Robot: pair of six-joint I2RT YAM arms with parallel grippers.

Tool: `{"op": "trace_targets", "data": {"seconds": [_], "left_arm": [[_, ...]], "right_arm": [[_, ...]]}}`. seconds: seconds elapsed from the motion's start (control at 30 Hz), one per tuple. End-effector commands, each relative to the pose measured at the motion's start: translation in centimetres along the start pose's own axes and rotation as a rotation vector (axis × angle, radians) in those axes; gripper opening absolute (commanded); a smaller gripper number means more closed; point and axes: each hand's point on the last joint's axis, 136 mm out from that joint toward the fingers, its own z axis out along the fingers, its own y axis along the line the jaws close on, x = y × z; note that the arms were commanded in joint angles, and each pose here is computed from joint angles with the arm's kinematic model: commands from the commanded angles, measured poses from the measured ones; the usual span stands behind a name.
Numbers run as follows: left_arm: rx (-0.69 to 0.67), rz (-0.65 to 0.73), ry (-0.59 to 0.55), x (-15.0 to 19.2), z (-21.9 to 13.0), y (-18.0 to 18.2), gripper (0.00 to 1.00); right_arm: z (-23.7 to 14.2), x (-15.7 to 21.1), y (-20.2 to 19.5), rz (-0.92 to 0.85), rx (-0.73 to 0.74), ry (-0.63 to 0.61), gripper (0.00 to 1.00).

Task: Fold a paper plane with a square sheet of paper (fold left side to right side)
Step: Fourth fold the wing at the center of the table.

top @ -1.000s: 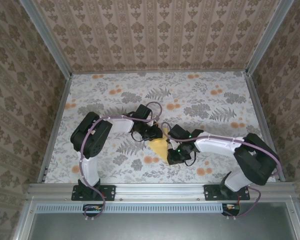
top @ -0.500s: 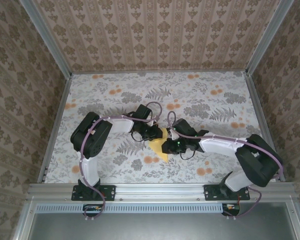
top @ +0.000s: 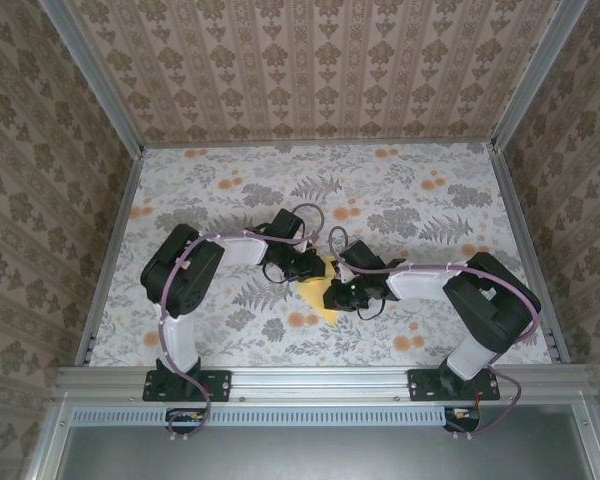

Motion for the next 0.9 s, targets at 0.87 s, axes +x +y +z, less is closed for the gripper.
{"op": "trace_targets", "data": {"seconds": [0.87], "left_arm": [[0.107, 0.171, -0.015, 3.4, -1.7, -2.8, 0.16]], "right_arm": [[1.5, 3.5, -6.8, 0.055, 0.248, 0.130, 0.00]]}}
